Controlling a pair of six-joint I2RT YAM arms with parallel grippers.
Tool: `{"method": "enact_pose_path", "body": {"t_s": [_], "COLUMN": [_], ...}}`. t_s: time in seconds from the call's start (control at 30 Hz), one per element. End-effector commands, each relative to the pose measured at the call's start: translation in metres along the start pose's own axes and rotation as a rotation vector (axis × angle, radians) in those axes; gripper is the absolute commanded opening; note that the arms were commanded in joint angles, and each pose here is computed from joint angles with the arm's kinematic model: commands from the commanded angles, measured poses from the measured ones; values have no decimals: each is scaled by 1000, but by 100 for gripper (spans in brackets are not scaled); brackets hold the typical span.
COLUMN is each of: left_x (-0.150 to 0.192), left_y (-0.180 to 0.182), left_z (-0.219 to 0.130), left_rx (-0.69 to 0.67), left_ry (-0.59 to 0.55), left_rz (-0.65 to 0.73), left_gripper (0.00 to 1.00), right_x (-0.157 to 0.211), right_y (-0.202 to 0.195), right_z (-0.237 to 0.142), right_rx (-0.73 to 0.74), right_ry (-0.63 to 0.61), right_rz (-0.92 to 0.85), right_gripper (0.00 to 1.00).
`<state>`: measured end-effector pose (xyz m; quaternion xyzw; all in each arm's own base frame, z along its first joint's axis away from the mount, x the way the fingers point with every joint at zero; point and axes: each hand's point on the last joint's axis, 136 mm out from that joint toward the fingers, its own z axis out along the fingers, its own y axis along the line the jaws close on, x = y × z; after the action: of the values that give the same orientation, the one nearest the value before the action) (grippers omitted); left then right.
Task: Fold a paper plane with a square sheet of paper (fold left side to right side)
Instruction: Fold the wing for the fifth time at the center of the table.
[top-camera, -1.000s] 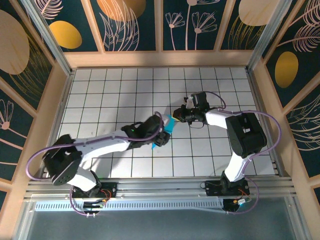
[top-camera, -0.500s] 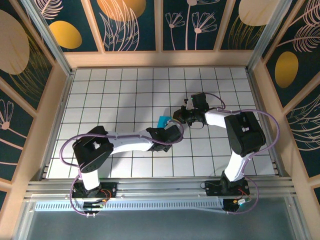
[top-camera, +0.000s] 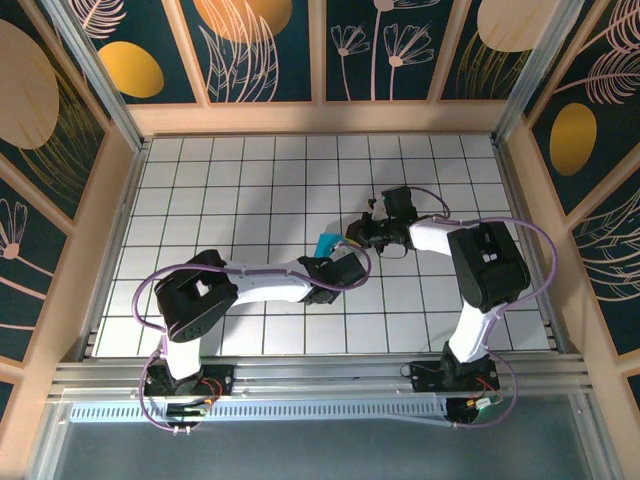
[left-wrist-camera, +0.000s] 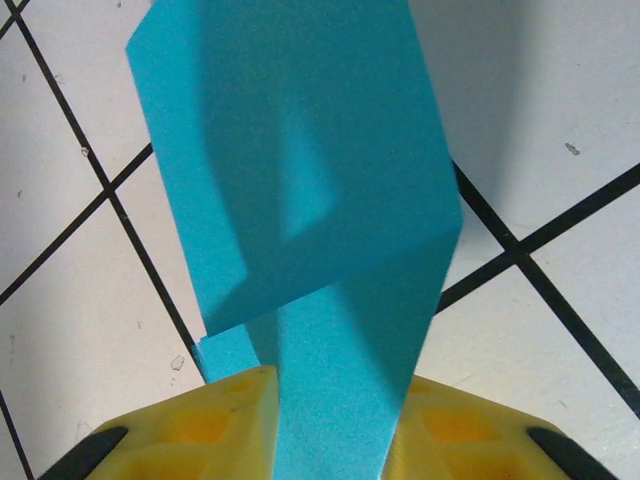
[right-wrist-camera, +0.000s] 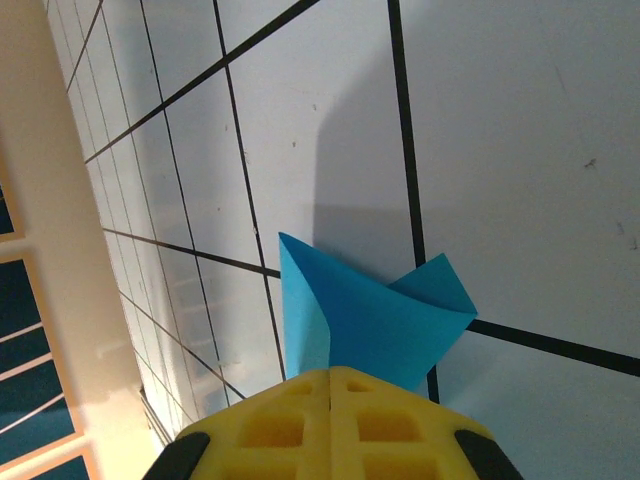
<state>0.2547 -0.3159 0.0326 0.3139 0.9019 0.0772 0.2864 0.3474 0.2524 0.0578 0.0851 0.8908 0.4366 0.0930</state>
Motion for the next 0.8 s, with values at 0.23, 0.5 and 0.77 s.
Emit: {"method": "enact_pose_path", "body": {"t_s": [0.23, 0.5, 0.77], "left_x": [1, 1, -13], "left_y": [-8, -16, -31], "left_z": [3, 4, 1], "left_rx": [28, 75, 188], "left_ry": [1, 8, -7], "left_rz": [6, 8, -33], "left_gripper": [18, 4, 0], "right_x": [-5, -22, -42], "right_y": [-11, -22, -51], "right_z": [2, -28, -103], "right_rx": [48, 108, 222], "right_ry": [-20, -141, -345], "right_rz": [15, 15, 29], "right_gripper": [0, 29, 45]}}
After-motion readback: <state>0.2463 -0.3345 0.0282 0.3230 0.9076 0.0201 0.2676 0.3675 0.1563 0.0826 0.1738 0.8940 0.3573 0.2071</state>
